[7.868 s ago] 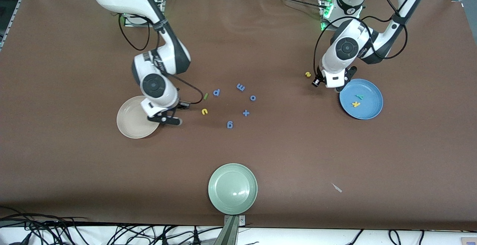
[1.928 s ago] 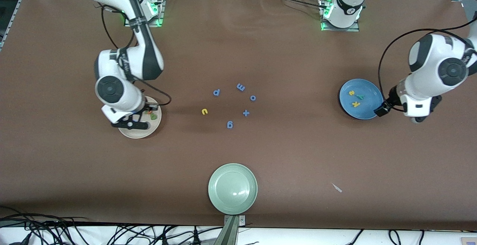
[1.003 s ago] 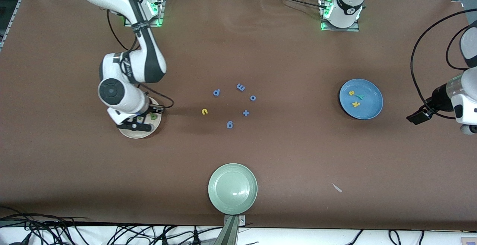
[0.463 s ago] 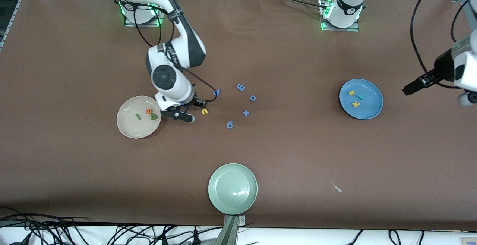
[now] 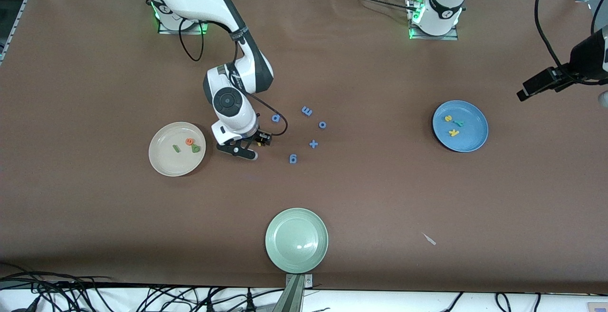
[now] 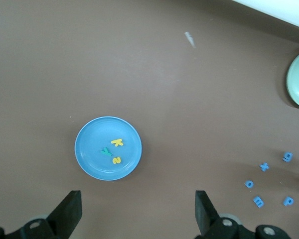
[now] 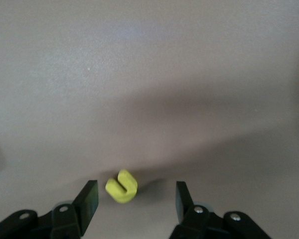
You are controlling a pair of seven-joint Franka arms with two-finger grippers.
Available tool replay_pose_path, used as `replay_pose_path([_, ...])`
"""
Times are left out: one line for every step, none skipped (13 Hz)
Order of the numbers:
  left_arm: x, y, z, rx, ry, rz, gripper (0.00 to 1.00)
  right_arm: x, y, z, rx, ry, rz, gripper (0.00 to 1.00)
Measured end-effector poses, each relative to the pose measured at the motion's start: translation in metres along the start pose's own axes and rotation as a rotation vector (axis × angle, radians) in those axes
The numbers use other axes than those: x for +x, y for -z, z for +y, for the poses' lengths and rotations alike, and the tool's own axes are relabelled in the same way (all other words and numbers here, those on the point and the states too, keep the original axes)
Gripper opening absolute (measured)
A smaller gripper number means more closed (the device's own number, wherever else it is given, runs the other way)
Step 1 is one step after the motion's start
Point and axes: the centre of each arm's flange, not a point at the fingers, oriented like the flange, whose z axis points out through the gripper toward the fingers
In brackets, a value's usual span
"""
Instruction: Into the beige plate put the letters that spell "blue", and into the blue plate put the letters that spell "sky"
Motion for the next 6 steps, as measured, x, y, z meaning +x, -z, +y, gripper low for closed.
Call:
replay_pose_path([-0.002,0.007,0.005,-0.002,-0.011,0.007,1.0,0.001,-0.004,-0.001,0.0,0.001,0.005,0.71])
replay_pose_path([-0.004,0.011,0.006,-0.002,-0.025,0.006,1.0,0.002,-0.006,-0.003,0.0,0.003,0.008,0.71])
replay_pose_path([-0.005,0.012,0.009,-0.001,-0.052,0.003,1.0,0.002,-0.007,-0.004,0.0,0.003,0.009,0.71])
replay_pose_path([-0.007,0.011,0.012,0.001,-0.083,-0.003,1.0,0.001,-0.008,-0.005,-0.001,0.001,0.007,0.71])
replay_pose_path([-0.008,0.01,0.014,0.001,-0.114,-0.006,1.0,-0.001,-0.011,-0.006,-0.002,-0.001,0.005,0.71])
replay_pose_path([-0.008,0.009,0.015,0.002,-0.134,-0.007,1.0,-0.002,-0.013,-0.007,-0.002,0.0,0.004,0.71])
